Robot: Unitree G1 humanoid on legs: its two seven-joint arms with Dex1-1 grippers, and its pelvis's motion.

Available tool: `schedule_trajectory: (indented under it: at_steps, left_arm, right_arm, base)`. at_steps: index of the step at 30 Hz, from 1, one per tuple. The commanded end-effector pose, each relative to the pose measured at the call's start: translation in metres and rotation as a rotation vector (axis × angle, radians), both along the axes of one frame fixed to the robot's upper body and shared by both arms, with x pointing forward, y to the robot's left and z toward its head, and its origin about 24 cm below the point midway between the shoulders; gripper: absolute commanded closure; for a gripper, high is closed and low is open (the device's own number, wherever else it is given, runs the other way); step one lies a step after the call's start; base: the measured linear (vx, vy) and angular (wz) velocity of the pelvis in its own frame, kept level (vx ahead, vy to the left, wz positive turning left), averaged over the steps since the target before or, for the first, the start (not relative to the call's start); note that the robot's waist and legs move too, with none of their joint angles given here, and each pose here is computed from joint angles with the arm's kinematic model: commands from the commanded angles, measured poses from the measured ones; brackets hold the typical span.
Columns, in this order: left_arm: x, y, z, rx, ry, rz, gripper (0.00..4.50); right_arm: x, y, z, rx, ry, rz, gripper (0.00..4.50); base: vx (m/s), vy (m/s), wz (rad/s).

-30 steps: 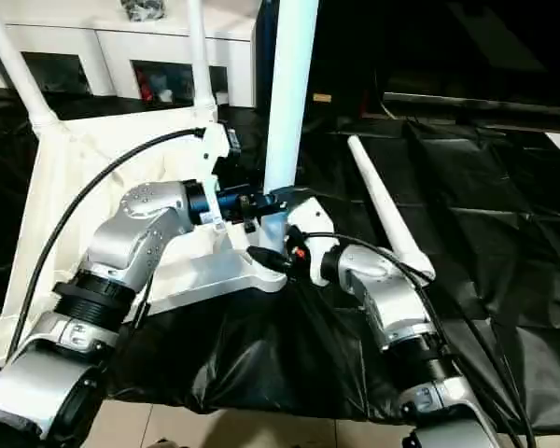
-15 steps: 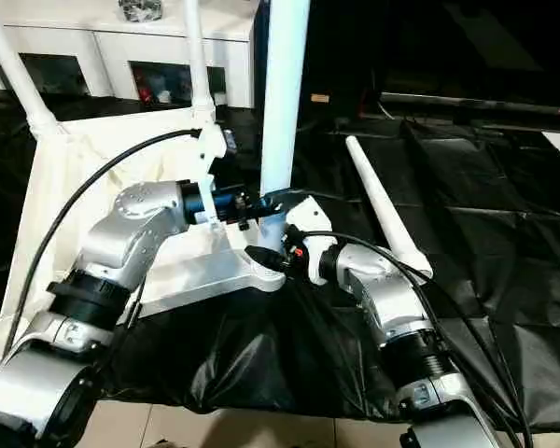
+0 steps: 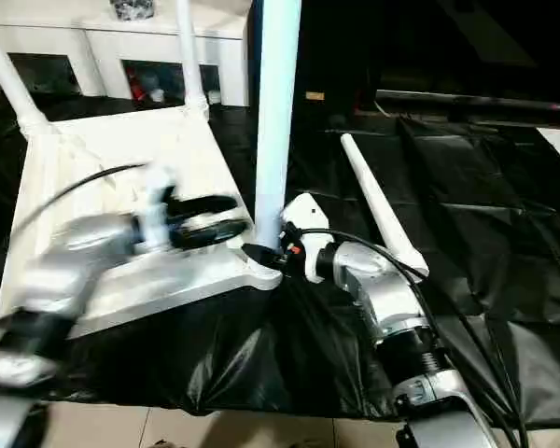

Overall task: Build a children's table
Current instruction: Insert table leg to table base

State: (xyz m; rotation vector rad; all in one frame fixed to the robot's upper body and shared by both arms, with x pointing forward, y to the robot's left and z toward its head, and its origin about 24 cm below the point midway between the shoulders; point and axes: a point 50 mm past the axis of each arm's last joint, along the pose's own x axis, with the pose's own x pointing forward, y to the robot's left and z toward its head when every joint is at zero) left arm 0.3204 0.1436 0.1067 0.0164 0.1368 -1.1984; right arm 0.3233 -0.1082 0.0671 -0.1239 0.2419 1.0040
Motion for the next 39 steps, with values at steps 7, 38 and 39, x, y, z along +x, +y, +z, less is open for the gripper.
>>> schedule_trajectory:
  at_steps: [7, 38, 39]
  left_arm:
    - [-0.014, -0.002, -0.037, 0.289, 0.040, -0.035, 1.65]
    - [-0.021, 0.003, -0.064, 0.488, 0.127, -0.021, 4.06]
    - [-0.021, 0.003, -0.064, 0.493, 0.130, -0.030, 4.11]
  right_arm:
    - [0.000, -0.001, -0.007, -0.021, 0.038, -0.005, 2.56]
    - [-0.001, -0.003, -0.009, -0.041, 0.050, 0.016, 2.56]
    - [-0.001, -0.003, -0.009, -0.043, 0.051, 0.018, 2.56]
  base:
    - [0.000, 0.000, 0.00]
    - [0.000, 0.000, 0.00]
    - [0.000, 0.000, 0.00]
